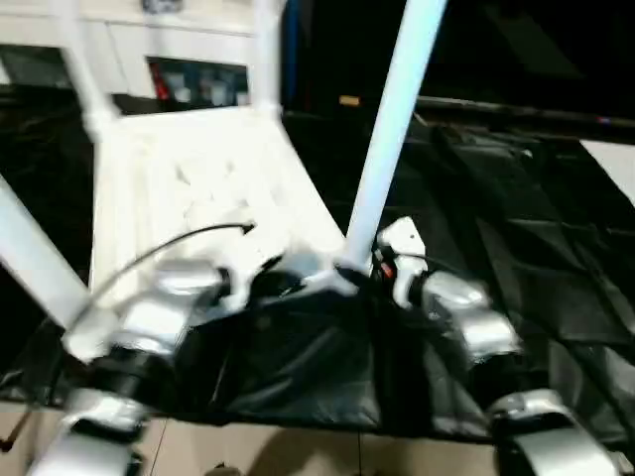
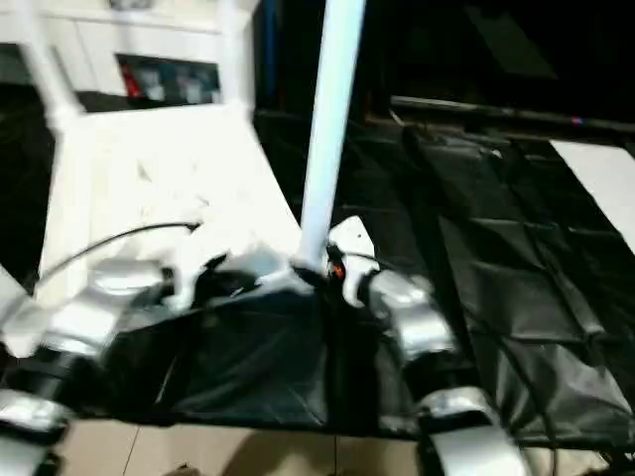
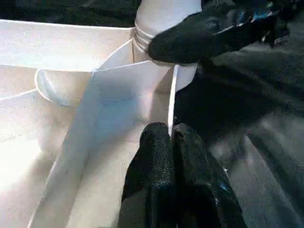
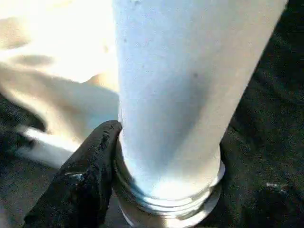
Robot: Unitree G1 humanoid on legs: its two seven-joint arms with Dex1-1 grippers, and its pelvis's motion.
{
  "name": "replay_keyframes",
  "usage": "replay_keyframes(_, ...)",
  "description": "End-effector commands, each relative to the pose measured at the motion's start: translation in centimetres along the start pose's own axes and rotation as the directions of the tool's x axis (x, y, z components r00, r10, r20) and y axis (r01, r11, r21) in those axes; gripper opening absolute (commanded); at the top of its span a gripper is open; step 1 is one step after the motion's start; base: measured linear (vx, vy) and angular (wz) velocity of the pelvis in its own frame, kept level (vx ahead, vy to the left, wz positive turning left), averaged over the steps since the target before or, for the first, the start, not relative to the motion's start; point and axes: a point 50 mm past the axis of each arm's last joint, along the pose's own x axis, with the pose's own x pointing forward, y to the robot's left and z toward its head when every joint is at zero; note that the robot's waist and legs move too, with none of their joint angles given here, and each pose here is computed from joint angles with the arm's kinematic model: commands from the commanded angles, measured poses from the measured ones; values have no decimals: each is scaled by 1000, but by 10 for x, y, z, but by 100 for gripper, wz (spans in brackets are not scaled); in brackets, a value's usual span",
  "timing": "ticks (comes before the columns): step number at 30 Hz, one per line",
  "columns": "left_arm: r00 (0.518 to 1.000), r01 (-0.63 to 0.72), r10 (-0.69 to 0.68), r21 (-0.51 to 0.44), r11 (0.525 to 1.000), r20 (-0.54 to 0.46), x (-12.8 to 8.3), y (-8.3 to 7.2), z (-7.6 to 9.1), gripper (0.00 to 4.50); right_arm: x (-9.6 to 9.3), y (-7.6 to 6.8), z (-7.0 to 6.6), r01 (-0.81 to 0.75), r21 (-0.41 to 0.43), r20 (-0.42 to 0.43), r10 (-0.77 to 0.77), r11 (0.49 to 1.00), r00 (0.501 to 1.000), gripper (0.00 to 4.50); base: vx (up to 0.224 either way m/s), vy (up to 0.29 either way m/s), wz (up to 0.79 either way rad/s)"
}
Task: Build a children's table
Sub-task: Rotate leg to tighten
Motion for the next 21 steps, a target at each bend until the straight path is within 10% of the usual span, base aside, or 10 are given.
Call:
replay_keyframes(1, 997, 43, -47, 48, 998, 67, 31, -24, 28, 0, 28, 70, -2, -242, 0, 2, 242, 970, 970, 308, 0, 0, 0)
replay_keyframes(10, 992, 114, -119, 90, 989, 50, 21, -25, 20, 0, 20, 59, 6, -276, 32, 63, 273, 961, 960, 398, 0, 0, 0)
replay_keyframes(21, 950, 313, -312, 112, 943, -30, -22, -11, 1, 0, -24, 10, -4, -527, -129, -164, 506, 840, 847, 398, 0, 0, 0)
